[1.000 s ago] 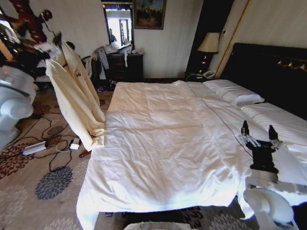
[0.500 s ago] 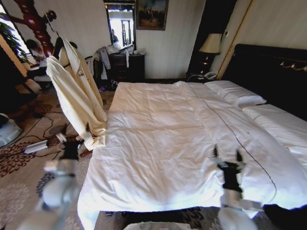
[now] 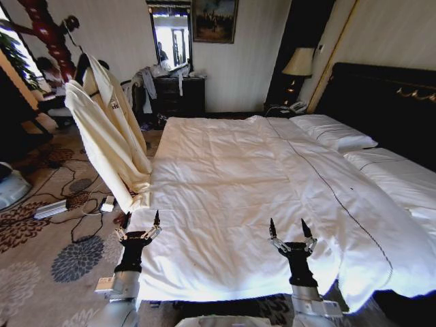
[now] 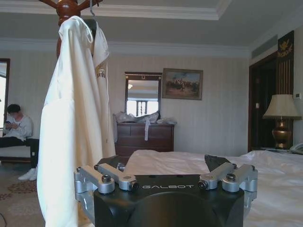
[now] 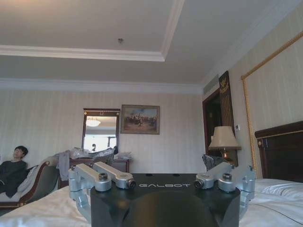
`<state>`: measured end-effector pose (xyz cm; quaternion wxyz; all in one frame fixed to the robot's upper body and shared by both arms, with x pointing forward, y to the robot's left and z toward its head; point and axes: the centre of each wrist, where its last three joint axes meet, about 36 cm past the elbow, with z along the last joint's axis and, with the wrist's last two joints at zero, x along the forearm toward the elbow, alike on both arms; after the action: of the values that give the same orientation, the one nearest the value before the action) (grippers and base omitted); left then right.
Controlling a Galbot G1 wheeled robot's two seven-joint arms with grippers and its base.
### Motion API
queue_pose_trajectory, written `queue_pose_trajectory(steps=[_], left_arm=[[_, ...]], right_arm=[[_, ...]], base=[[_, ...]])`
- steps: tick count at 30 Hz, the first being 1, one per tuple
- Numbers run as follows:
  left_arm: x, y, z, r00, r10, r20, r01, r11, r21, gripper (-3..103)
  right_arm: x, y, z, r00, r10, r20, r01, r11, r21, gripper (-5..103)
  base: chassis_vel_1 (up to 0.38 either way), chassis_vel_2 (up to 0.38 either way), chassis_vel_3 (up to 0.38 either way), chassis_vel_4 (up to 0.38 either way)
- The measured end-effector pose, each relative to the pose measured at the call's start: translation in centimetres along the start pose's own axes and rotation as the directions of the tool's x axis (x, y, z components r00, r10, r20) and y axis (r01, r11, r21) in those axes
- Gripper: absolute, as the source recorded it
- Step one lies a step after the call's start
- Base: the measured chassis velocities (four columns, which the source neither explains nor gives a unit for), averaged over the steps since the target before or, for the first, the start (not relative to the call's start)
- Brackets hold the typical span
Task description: Pick up the clothes from the bed and hang them on the clothes hanger.
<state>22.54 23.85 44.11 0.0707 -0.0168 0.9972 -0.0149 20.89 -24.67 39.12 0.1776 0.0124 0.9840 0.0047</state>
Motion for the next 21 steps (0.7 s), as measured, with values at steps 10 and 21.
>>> queue_pose_trajectory(steps=[10, 21], left_arm=[[0.5, -0.1, 2.3, 1.0, 0.005, -0.023, -0.005, 1.0, 0.022, 100], [0.6, 0.0, 2.3, 1.0, 0.007, -0.024, -0.006, 1.0, 0.021, 100]], right_arm=[[-0.4, -0.2, 1.1, 1.0, -0.011, -0.005, 0.011, 1.0, -0.019, 100], [-0.5, -0.2, 1.1, 1.0, -0.011, -0.007, 0.011, 1.0, -0.02, 100]], base=[[0.0, 0.0, 0.0, 0.0], [0.0, 0.0, 0.0, 0.0]])
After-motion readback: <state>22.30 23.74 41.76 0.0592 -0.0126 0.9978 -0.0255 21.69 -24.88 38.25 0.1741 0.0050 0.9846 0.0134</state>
